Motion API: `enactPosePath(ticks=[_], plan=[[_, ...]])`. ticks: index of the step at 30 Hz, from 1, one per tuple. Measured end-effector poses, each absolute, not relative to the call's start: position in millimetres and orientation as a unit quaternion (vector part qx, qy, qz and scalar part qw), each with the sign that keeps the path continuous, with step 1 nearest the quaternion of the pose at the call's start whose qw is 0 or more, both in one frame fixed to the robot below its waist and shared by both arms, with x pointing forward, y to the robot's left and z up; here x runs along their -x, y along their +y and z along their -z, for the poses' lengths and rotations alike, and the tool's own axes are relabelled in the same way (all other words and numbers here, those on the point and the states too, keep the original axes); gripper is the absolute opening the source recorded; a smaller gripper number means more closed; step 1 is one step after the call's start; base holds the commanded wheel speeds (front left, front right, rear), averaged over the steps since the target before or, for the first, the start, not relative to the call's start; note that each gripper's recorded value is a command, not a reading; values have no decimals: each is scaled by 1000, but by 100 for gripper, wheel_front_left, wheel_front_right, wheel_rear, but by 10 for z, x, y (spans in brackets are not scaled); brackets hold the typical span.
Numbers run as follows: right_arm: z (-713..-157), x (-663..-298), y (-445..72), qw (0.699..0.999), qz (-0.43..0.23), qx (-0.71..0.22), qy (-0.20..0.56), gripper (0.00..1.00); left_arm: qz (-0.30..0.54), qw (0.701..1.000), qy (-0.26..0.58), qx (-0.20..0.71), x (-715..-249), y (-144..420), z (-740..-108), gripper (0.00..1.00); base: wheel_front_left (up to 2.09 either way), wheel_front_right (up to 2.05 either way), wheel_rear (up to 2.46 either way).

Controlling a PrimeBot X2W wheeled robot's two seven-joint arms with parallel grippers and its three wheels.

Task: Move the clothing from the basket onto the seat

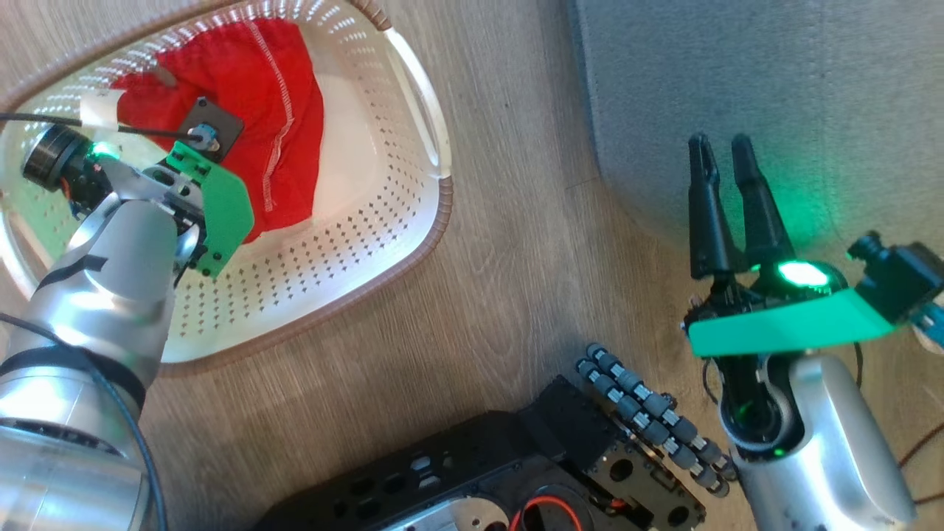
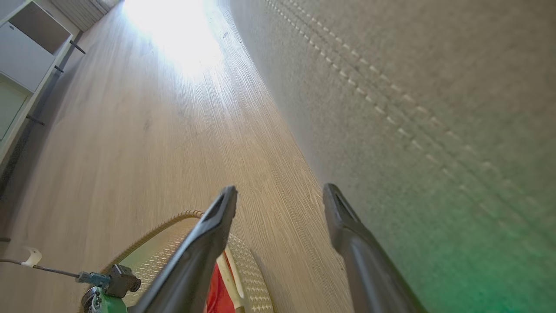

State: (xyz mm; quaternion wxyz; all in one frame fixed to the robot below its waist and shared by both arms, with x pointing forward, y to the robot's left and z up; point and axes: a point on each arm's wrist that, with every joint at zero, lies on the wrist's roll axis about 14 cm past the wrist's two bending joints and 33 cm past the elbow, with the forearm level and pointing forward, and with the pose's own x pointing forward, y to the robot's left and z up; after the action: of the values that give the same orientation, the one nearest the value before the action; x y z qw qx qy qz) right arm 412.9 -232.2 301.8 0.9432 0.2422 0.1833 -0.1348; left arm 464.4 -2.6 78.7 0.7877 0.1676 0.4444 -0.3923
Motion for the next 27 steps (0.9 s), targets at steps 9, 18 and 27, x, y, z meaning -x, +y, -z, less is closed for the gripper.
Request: enactPosePath(ticks=[9,18,27], plan=[[-3317,-4329,-2332,953,117,-243,140,100,393,811,408,-147,-4621,-77,-1128,0,0,0,0],[-3790,-4382,-2263,963,90,-238,89,100,362,860,343,-103,-4616,-99,-2019,0,0,0,0],[-4166,-4337,-2016,967,48,-243,55,100,290,929,226,-30,-4794,85,-3124,0,0,0,0]])
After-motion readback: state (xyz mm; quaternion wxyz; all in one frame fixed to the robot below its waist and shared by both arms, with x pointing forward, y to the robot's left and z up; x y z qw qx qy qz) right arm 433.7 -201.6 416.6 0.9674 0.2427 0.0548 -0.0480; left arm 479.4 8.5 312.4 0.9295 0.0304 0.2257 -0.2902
